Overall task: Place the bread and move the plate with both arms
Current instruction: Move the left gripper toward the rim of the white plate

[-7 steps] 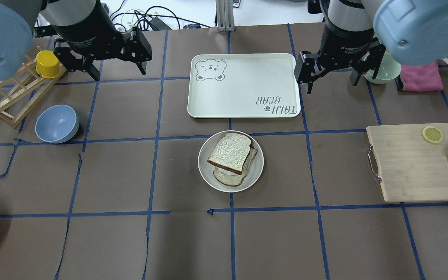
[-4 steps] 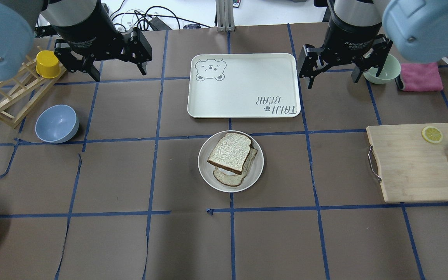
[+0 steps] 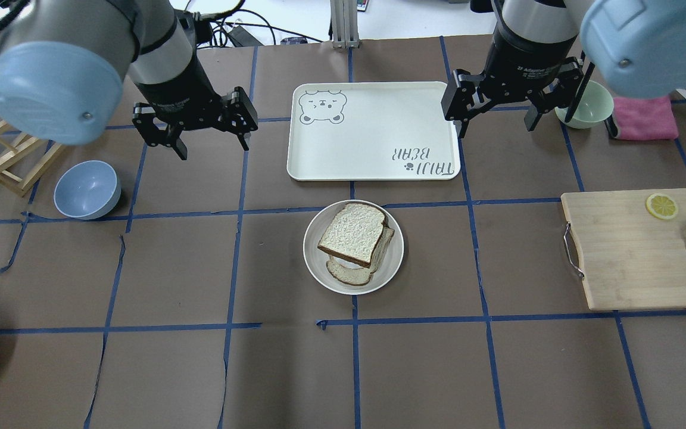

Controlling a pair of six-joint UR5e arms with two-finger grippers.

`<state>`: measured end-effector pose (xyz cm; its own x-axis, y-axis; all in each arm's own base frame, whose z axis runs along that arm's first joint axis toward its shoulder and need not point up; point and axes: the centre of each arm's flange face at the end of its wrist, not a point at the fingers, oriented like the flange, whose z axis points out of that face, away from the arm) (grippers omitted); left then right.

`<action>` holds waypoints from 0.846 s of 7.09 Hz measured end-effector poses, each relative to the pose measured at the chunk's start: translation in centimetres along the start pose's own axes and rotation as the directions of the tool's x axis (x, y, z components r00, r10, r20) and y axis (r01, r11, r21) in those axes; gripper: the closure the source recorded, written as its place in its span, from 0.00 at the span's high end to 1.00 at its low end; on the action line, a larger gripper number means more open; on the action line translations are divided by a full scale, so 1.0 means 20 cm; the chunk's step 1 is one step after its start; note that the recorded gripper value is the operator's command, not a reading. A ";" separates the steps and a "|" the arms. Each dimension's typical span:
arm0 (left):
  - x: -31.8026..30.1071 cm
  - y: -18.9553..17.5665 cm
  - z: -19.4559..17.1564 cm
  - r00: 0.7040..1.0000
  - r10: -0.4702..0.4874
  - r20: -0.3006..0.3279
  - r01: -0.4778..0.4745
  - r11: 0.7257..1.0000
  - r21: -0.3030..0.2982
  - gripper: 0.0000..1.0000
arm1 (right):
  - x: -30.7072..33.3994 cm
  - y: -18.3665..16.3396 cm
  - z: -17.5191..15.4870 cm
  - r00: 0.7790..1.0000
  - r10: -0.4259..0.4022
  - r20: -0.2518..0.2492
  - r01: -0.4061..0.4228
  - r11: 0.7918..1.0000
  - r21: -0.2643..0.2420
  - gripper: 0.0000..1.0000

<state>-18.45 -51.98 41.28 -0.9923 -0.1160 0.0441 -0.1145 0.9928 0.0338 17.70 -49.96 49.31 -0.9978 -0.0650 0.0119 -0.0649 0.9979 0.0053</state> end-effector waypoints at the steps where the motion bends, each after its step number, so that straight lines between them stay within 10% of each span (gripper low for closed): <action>1: 0.01 -0.01 0.24 1.000 -0.001 -0.030 0.000 1.000 -0.019 1.00 | -0.02 0.00 0.00 1.000 -0.006 0.008 0.006 1.000 -0.003 1.00; 6: 0.15 0.15 0.98 0.994 0.022 -0.111 -0.045 0.976 -0.214 1.00 | -0.09 0.00 0.06 0.999 -0.036 0.008 0.037 0.999 -0.023 1.00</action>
<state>-22.69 -48.79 21.97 -0.9831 -0.0968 0.1556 -0.0566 0.9681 0.2442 19.39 -49.92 48.10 -0.9949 -0.1012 0.0036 -0.1010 0.9945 0.0286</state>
